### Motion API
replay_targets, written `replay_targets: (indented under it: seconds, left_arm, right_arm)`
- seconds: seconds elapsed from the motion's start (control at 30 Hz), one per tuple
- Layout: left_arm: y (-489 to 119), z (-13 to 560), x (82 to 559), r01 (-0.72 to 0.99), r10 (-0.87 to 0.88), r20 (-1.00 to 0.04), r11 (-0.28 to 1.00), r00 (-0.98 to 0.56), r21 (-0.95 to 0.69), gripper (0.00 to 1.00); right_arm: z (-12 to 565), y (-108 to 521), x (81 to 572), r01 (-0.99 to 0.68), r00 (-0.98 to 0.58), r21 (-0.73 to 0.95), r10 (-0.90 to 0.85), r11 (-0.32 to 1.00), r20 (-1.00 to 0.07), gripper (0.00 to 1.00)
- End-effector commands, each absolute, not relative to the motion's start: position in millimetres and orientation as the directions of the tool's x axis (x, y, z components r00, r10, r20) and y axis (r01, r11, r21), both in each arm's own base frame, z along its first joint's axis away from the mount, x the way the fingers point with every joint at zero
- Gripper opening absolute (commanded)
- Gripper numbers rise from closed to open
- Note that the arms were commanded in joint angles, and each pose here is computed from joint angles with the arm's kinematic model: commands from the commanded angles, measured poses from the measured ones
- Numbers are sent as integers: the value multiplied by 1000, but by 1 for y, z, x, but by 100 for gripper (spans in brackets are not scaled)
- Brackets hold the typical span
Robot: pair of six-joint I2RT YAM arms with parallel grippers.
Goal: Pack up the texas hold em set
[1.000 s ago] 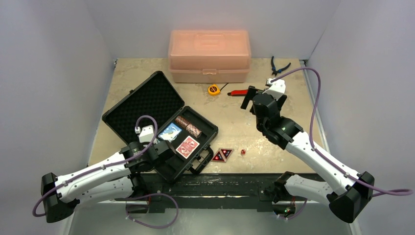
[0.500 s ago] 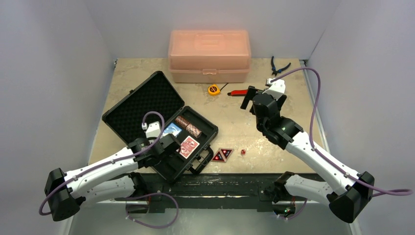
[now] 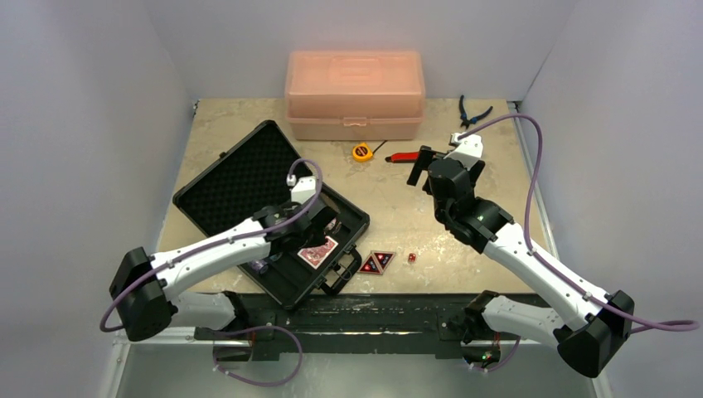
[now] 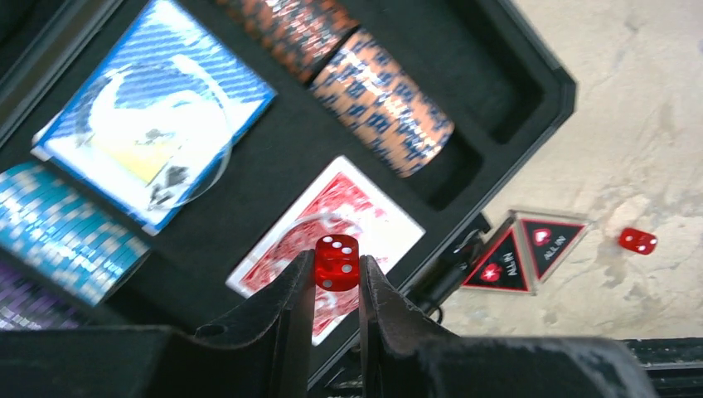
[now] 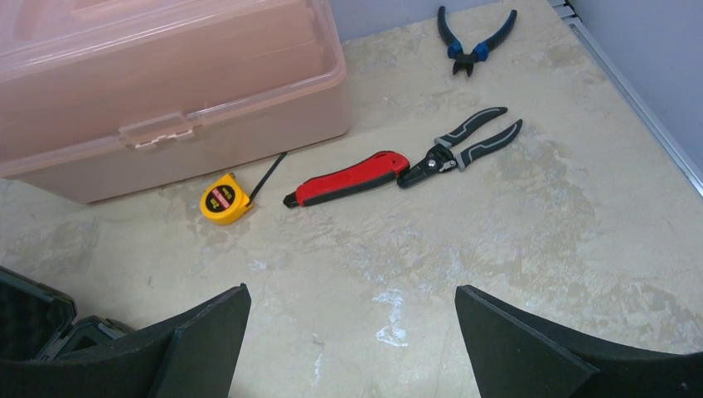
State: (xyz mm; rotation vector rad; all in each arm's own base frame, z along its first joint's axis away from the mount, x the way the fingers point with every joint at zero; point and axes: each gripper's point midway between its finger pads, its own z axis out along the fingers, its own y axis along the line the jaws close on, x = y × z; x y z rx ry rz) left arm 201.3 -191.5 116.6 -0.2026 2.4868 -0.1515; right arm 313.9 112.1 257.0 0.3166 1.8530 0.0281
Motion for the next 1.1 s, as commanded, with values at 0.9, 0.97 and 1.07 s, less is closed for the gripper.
replay_targets:
  seconds: [0.9, 0.97, 1.07]
  left_arm:
    - [-270, 97, 257, -12, -95, -547, 988, -832, -154, 10]
    - [-268, 97, 257, -22, -100, -549, 989, -830, -147, 13]
    - [-264, 97, 258, -31, -102, -554, 990, -826, -136, 19]
  right_arm:
    - [266, 109, 314, 213, -241, 200, 250, 956, -938, 99]
    - [265, 110, 314, 210, -242, 201, 250, 957, -937, 99]
    - [265, 110, 314, 209, -243, 200, 249, 957, -938, 99]
